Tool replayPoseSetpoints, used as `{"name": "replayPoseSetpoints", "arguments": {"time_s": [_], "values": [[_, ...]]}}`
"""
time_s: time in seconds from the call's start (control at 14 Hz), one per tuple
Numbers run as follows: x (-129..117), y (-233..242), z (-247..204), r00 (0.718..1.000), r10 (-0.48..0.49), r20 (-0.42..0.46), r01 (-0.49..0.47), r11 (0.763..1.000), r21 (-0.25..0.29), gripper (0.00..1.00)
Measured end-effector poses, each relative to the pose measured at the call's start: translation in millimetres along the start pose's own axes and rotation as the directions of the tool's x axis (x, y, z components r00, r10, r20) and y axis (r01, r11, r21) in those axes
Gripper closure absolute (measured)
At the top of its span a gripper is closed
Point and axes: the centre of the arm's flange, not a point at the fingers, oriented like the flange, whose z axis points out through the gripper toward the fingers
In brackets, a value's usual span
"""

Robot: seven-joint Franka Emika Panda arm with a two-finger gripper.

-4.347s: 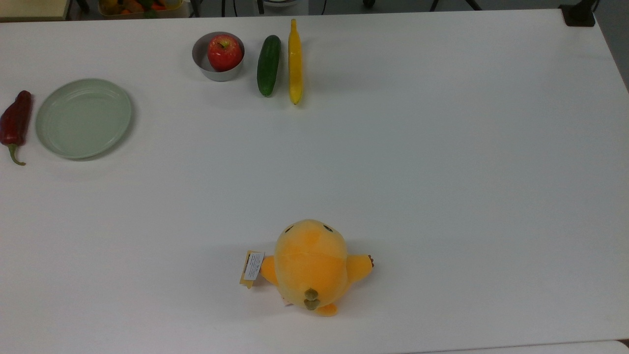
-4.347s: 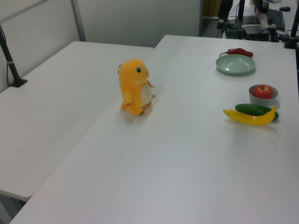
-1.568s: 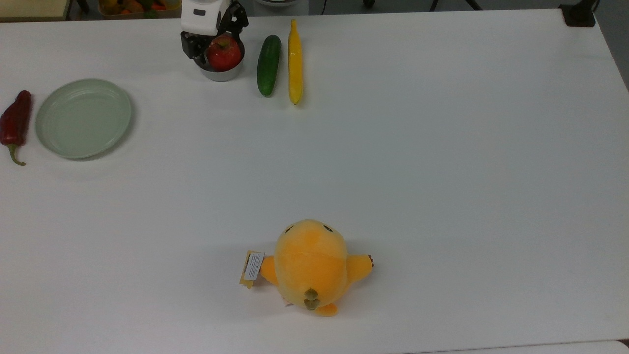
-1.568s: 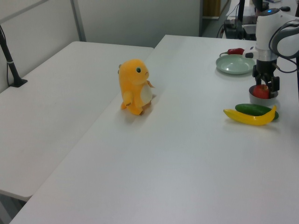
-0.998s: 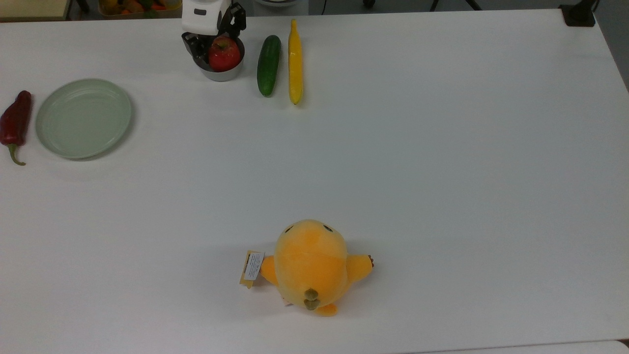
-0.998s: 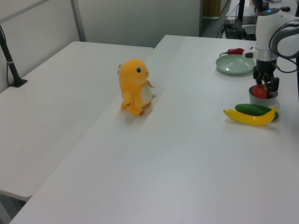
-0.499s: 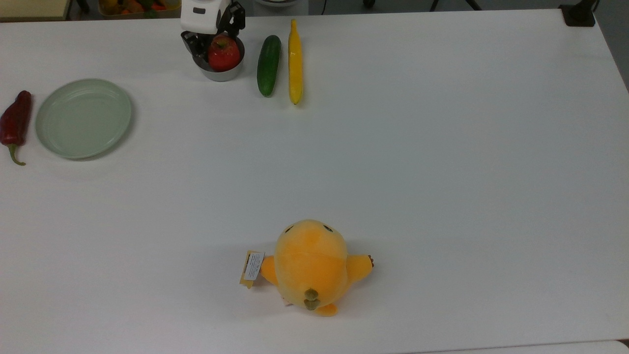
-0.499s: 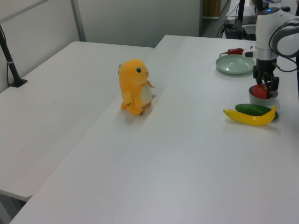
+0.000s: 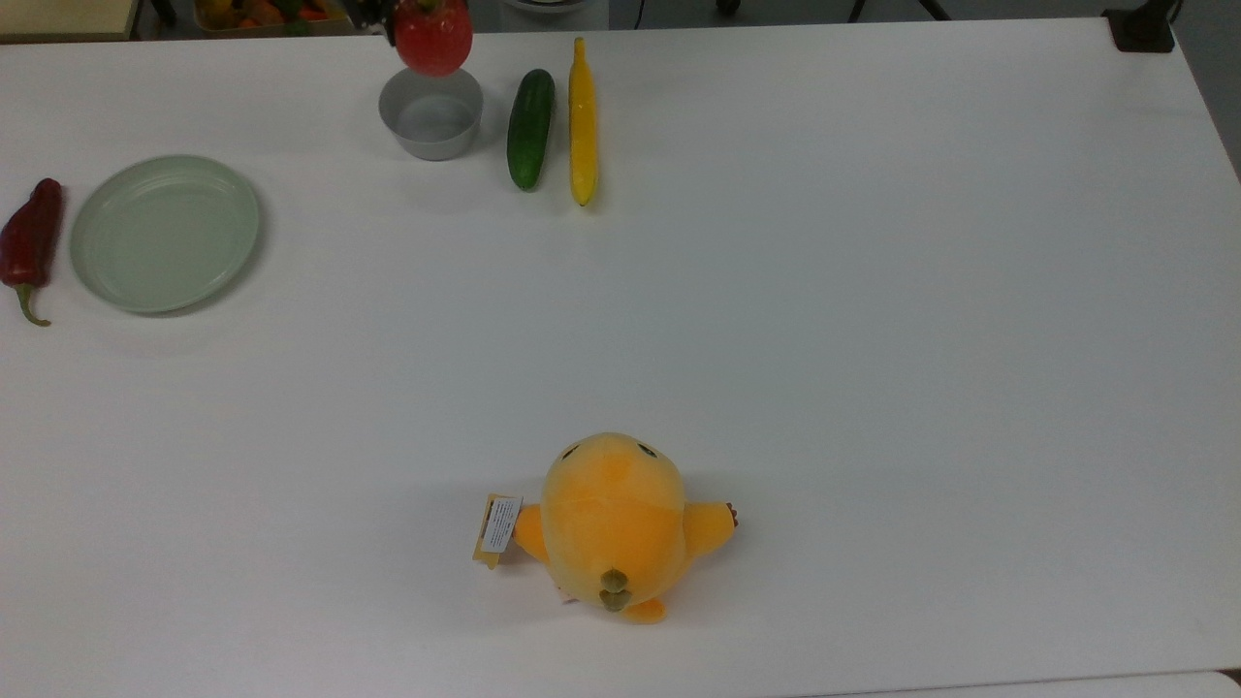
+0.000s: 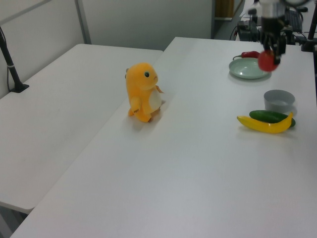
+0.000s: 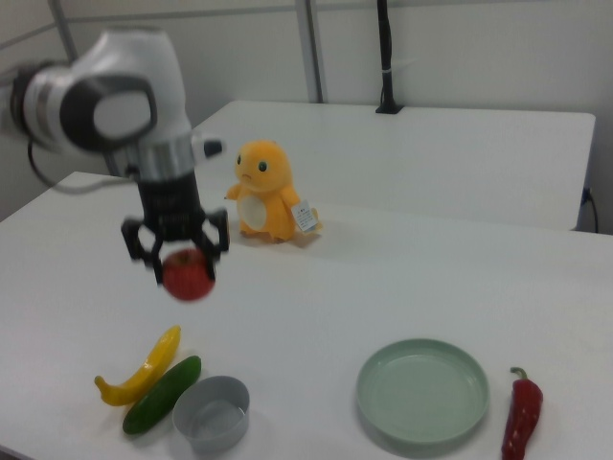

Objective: Red apple placed in the center of the desktop
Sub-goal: 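Carry the apple away from the bowl toward the open table area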

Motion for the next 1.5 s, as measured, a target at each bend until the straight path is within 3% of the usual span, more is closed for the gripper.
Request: {"name": "replayPoseSetpoints", "arguments": {"time_s": [0.21, 0.43, 0.71, 0.86, 1.14, 1.5], "values": [[30, 15, -45, 0.995, 0.09, -0.033, -0.089, 0.995, 0.033, 0.25], [69, 32, -40, 0.98, 0.197, -0.03, -0.196, 0.98, 0.045, 0.25], [136, 54, 16, 0.95, 0.311, -0.01, -0.311, 0.949, 0.046, 0.25], [156, 67, 45, 0.935, 0.353, -0.029, -0.352, 0.935, 0.037, 0.25], [187, 81, 100, 0.925, 0.374, -0.065, -0.373, 0.927, 0.026, 0.25], [202, 83, 141, 0.929, 0.368, -0.047, -0.367, 0.93, 0.033, 0.25]]}}
